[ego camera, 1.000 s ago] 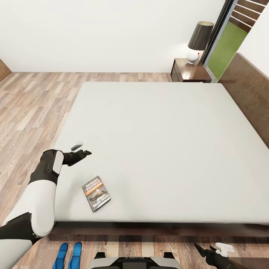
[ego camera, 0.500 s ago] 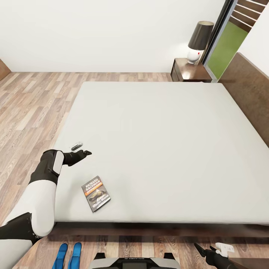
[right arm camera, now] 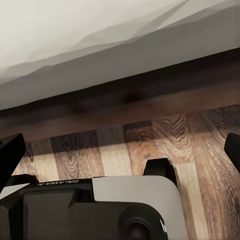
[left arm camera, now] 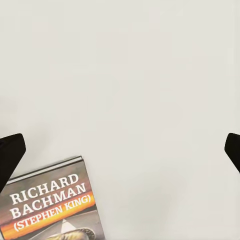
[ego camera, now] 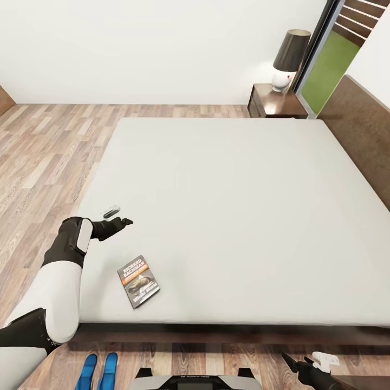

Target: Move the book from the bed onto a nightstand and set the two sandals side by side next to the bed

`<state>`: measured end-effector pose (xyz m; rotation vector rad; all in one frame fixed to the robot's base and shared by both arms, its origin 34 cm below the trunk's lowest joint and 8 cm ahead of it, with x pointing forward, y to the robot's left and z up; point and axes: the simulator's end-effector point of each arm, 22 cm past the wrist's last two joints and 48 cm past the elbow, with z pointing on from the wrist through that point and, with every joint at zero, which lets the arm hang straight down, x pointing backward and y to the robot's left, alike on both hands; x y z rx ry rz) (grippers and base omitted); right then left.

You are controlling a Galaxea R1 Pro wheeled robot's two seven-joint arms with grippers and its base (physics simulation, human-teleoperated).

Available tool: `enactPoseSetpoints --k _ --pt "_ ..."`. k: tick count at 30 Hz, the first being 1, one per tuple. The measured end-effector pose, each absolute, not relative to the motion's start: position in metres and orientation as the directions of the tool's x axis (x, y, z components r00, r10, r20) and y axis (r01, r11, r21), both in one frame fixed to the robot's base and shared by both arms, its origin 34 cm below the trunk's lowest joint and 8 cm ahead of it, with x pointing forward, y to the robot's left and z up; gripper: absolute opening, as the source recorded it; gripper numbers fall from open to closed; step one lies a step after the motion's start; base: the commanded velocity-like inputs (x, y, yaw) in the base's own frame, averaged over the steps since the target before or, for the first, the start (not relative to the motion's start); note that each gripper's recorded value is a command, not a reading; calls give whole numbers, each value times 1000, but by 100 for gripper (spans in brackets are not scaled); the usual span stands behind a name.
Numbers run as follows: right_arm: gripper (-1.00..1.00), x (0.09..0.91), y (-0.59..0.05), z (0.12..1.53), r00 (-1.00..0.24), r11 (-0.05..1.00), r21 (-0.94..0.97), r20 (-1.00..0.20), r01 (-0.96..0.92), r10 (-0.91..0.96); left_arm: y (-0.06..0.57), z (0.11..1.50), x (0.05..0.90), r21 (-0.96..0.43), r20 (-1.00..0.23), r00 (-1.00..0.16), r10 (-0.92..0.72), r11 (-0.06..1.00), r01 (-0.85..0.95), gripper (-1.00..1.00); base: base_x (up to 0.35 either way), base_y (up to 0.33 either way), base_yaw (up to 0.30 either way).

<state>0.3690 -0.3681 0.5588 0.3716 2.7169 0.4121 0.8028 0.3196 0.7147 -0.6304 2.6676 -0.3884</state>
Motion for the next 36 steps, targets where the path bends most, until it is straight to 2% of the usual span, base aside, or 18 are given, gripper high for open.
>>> enactPoseSetpoints --k 36 --pt "100 370 -368 537 -901 923 327 -305 204 307 320 688 805 -340 -280 -834 -475 862 -376 100 0 0 0"
